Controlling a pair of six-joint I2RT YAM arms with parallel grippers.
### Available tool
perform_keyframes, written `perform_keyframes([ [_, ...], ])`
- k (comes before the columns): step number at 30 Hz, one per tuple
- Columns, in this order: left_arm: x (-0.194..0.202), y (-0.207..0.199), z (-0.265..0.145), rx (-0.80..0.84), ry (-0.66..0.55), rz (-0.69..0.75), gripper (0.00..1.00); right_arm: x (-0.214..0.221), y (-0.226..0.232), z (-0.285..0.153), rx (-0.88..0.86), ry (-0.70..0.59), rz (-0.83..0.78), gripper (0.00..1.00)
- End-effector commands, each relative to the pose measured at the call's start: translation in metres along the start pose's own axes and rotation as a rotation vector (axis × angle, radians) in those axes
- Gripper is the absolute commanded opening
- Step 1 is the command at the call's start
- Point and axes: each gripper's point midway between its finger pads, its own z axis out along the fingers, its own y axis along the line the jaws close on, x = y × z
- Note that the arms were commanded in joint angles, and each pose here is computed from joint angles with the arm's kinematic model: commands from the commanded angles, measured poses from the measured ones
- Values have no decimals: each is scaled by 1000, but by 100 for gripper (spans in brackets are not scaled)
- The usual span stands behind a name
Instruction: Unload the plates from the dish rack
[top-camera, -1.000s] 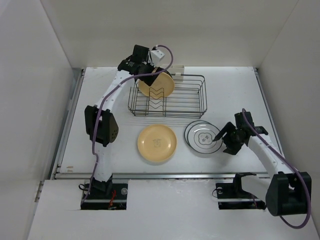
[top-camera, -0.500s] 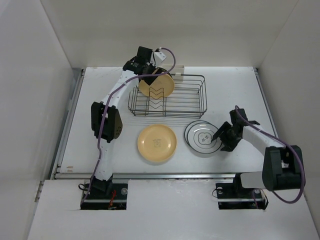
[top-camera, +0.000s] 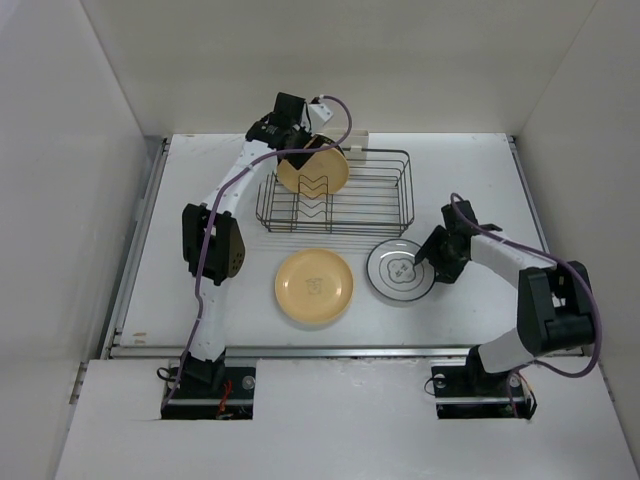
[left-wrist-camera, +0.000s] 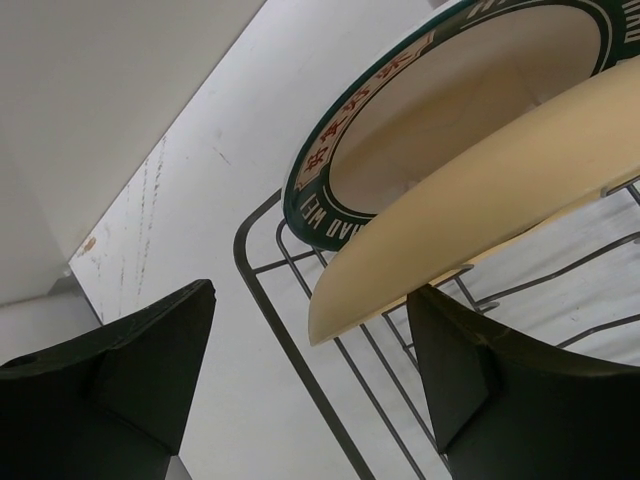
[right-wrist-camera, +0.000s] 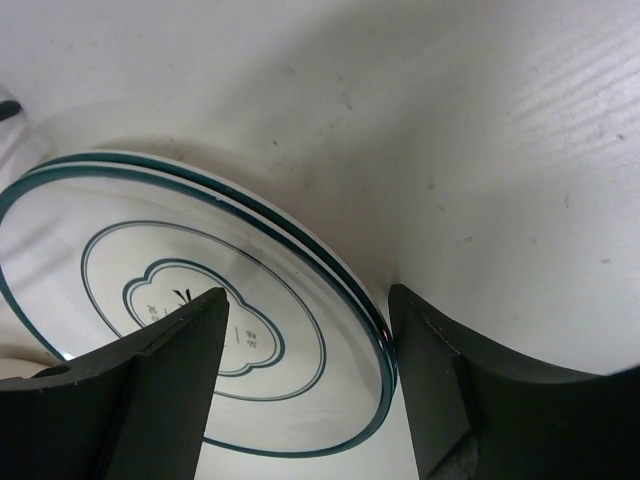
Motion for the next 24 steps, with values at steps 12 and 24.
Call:
perform_keyframes([
  [12,-29,2,-14,38,-95,13,31,-36,21,-41,-39,-182,-66,74],
  [24,-36,48,-50,-180,-109,-36,2,-33,20,-47,-26,-204,-115,74],
])
